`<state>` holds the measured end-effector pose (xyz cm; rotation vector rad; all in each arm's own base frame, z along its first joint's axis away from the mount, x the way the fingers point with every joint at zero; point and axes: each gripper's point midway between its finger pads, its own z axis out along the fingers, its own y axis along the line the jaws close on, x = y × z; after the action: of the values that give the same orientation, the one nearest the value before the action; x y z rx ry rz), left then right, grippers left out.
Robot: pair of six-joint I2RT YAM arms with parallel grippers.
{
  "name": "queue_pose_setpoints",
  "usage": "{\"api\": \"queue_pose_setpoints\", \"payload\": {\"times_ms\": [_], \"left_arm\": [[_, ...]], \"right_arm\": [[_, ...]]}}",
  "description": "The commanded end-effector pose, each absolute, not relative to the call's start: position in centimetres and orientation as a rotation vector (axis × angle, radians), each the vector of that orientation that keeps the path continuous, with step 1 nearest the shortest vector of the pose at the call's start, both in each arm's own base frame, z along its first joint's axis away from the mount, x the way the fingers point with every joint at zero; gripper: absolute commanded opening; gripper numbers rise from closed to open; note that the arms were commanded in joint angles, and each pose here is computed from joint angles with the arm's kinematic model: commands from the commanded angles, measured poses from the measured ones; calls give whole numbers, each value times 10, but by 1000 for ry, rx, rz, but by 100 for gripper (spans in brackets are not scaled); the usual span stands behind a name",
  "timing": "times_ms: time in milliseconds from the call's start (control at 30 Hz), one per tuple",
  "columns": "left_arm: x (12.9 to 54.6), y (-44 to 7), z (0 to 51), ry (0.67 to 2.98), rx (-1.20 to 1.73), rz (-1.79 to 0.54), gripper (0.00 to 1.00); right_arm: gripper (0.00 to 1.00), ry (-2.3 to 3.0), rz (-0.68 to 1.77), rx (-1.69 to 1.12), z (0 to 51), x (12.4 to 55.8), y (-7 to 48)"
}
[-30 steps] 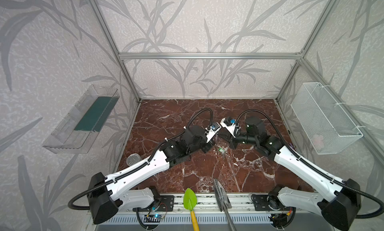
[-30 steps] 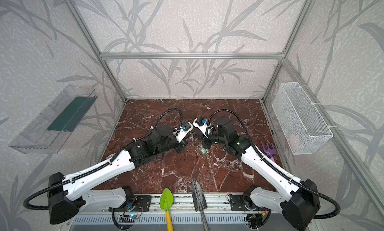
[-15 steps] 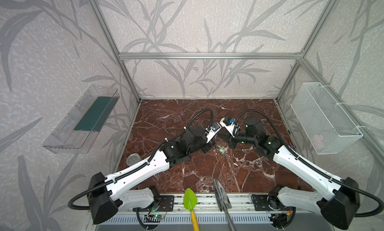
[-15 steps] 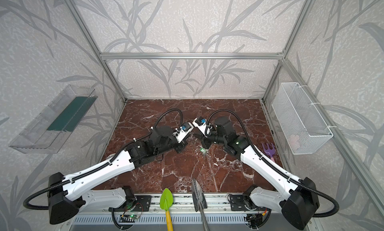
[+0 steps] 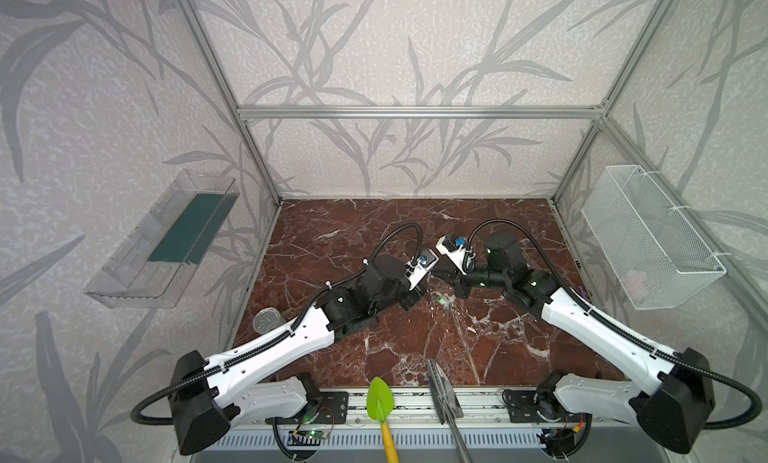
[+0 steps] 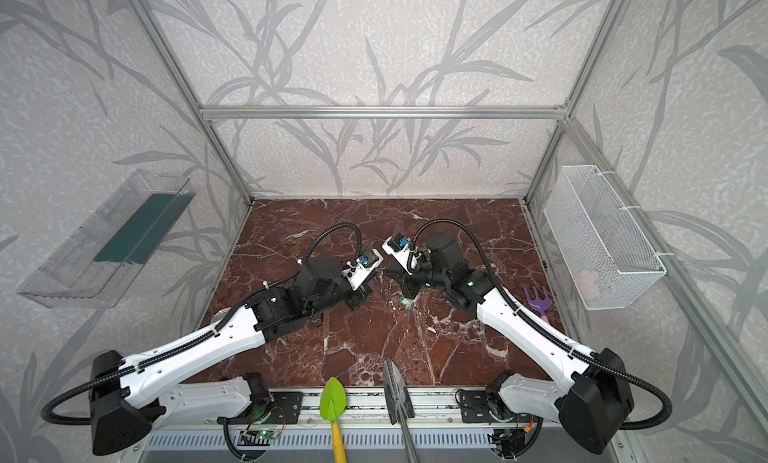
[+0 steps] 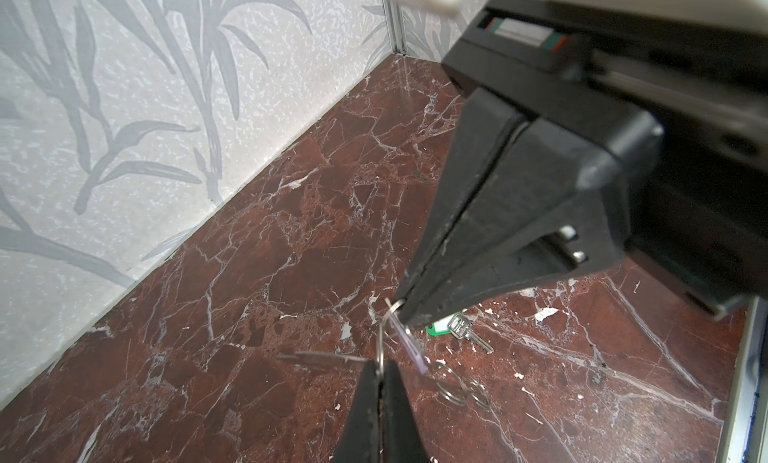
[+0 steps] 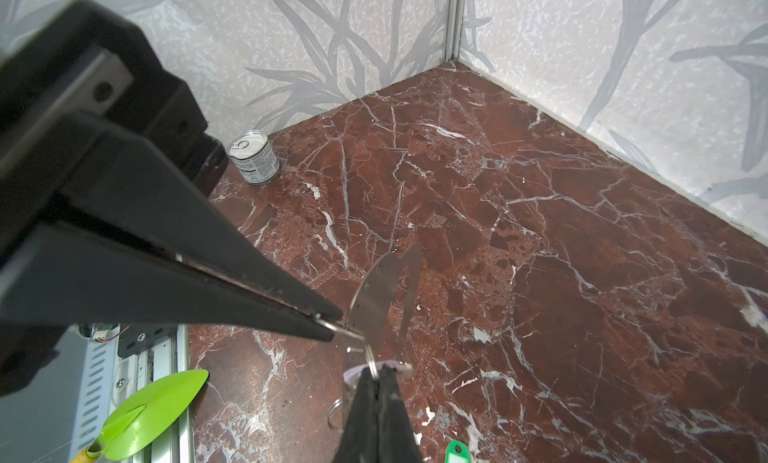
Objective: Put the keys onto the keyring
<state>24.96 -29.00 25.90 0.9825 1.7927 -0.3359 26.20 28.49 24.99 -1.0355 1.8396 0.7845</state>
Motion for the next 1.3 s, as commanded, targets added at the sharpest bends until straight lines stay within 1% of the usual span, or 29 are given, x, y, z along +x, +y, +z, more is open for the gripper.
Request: {"api": "queue_pose_setpoints", "payload": {"times_ms": [0,200,300,400,500,833,1000,1133,1267], "left_arm": [[244,-295,296,1663,941,-391,0],[244,-294,302,1639,923,-406,0],[244,-295,301,1640,922,-406,0],[244,-295,300,1642,924,-404,0],[245,-295,300,1642,923,-405,0],[246,-295,301,1647,900,-414,0],[273,-282,293,1796,771,-401,0],[285,-283,282,1904,738,-519,0],[290,-285,284,1865,680,-666,0]], "right_arm": [[0,1875,754,-983,251,277,279],[0,1910,746,-939,249,285,275],[22,1917,735,-908,250,289,271],[35,1914,720,-889,251,291,267],[41,1910,707,-875,254,292,265],[47,1884,652,-826,260,295,254],[48,1864,648,-795,265,296,251],[49,1842,663,-764,271,298,251],[50,1811,706,-736,279,297,254]]}}
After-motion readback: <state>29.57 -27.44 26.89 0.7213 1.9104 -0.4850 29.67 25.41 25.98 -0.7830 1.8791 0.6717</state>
